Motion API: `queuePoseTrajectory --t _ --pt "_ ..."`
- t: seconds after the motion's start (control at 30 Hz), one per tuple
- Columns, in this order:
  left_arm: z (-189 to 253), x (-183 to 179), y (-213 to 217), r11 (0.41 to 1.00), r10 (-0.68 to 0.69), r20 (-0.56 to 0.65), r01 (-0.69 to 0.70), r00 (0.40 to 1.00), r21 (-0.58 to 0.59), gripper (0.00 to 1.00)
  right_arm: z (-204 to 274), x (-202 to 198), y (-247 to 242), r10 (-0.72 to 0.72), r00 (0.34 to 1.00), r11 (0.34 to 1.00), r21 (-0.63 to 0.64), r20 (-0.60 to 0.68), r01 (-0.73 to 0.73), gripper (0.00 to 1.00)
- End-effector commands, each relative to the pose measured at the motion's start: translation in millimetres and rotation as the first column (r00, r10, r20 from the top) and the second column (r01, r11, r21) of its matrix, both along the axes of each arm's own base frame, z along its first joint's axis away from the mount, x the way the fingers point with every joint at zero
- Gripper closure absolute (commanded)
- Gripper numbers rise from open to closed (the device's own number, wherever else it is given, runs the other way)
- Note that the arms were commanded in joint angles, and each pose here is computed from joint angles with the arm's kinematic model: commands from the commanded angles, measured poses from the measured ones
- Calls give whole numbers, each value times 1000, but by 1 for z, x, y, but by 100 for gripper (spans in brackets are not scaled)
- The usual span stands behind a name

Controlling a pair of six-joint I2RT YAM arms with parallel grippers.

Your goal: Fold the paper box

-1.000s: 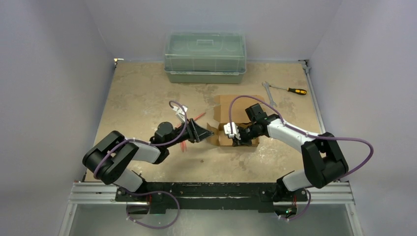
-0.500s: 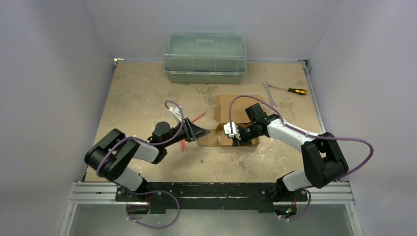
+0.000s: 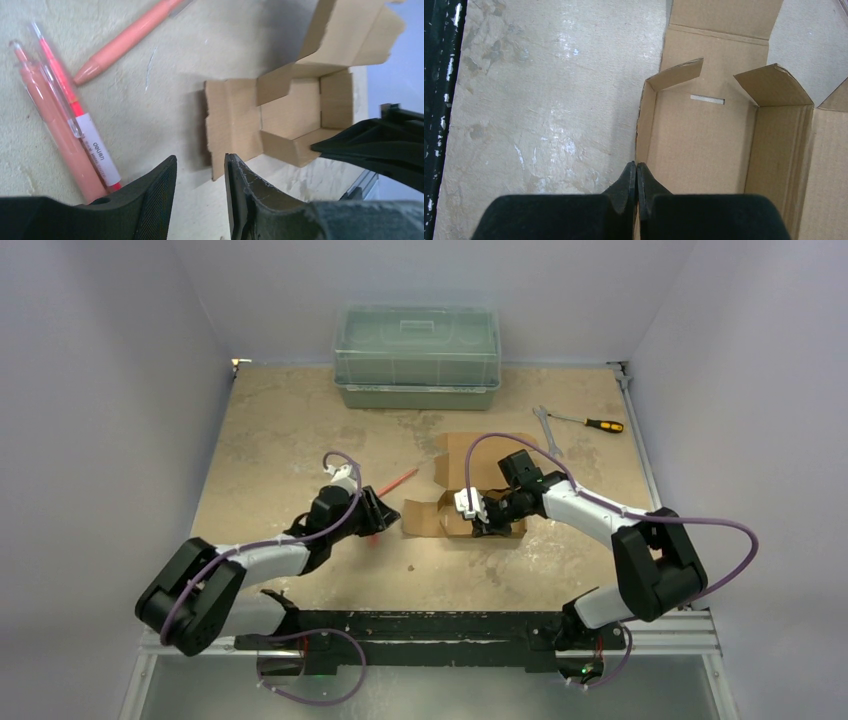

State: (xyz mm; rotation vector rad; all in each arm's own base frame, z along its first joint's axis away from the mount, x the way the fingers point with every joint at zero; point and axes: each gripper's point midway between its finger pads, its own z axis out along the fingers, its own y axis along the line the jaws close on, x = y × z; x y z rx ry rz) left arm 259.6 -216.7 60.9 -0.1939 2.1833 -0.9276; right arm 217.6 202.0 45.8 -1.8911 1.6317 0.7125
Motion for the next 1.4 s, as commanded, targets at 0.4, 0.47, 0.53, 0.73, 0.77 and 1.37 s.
queuePoseTrajectory --t 0.4,0.47,0.53,0.73,0.77,1.37 --pt "-13 -5 -44 966 -189 -2 185 982 -183 69 -15 1 -10 -19 1000 997 -75 -12 18 100" --pt "-14 -5 -47 961 -204 -2 200 979 -192 78 -15 2 -9 -17 1000 997 -74 -12 17 100" --pt "-10 -6 -52 952 -222 8 218 975 -215 94 -15 1 -9 -18 1000 997 -75 -12 17 100" --pt "15 -10 -64 906 -261 82 274 962 -323 100 -16 1 -10 -20 1000 997 -77 -17 18 100" --pt "19 -10 -65 896 -269 95 285 958 -339 100 -16 1 -9 -19 1000 997 -77 -16 18 100" --pt "29 -17 -86 820 -329 118 346 937 -456 100 -18 1 -10 -22 999 996 -83 -25 20 100"
